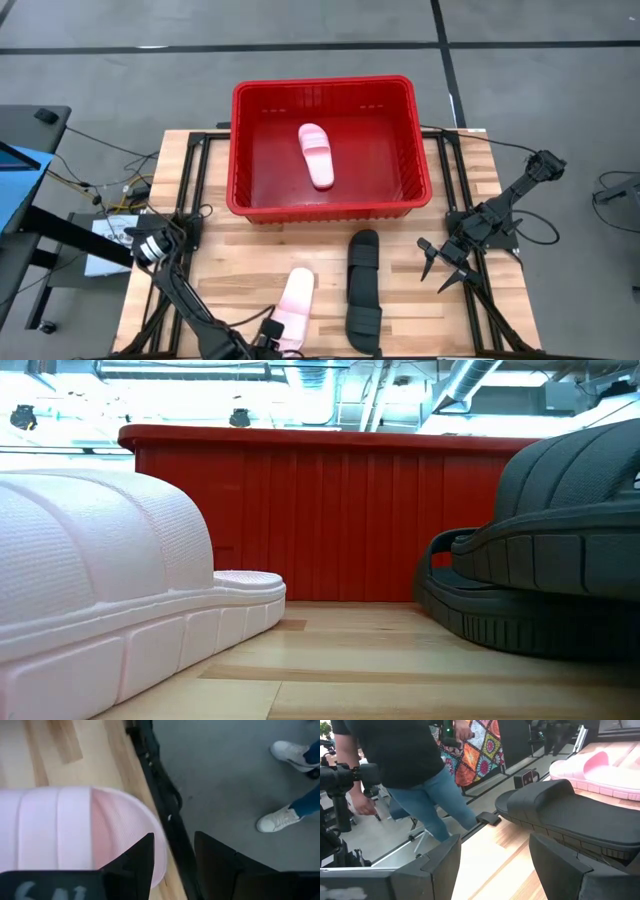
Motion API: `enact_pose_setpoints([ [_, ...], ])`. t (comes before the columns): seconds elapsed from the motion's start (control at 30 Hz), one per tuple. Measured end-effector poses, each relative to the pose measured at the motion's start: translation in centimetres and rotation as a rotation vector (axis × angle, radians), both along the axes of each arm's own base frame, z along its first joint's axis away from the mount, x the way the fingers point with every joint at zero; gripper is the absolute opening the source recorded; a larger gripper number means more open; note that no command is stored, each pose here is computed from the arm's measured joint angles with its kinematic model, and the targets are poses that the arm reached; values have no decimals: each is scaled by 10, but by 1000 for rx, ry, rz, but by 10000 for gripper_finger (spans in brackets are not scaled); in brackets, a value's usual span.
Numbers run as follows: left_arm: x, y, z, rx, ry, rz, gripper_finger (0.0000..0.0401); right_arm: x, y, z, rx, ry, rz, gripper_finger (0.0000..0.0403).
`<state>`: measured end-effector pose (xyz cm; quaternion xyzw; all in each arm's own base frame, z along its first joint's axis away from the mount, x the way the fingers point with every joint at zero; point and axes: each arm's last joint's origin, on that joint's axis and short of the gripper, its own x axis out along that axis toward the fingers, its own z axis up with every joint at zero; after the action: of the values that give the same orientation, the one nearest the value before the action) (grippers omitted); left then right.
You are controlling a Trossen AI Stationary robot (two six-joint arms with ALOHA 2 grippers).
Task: Pick and place slides into bin
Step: Put the pink slipper in the red bin
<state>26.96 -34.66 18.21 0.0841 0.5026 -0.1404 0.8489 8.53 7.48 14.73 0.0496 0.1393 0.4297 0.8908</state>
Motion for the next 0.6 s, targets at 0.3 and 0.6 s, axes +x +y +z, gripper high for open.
enact_pose_setpoints([
  [0.3,3,4,-7,18,35,49,132,0,0,0,0,0,0,226],
  [0.6,7,7,-10,1,67,65,132,0,0,0,0,1,0,226],
])
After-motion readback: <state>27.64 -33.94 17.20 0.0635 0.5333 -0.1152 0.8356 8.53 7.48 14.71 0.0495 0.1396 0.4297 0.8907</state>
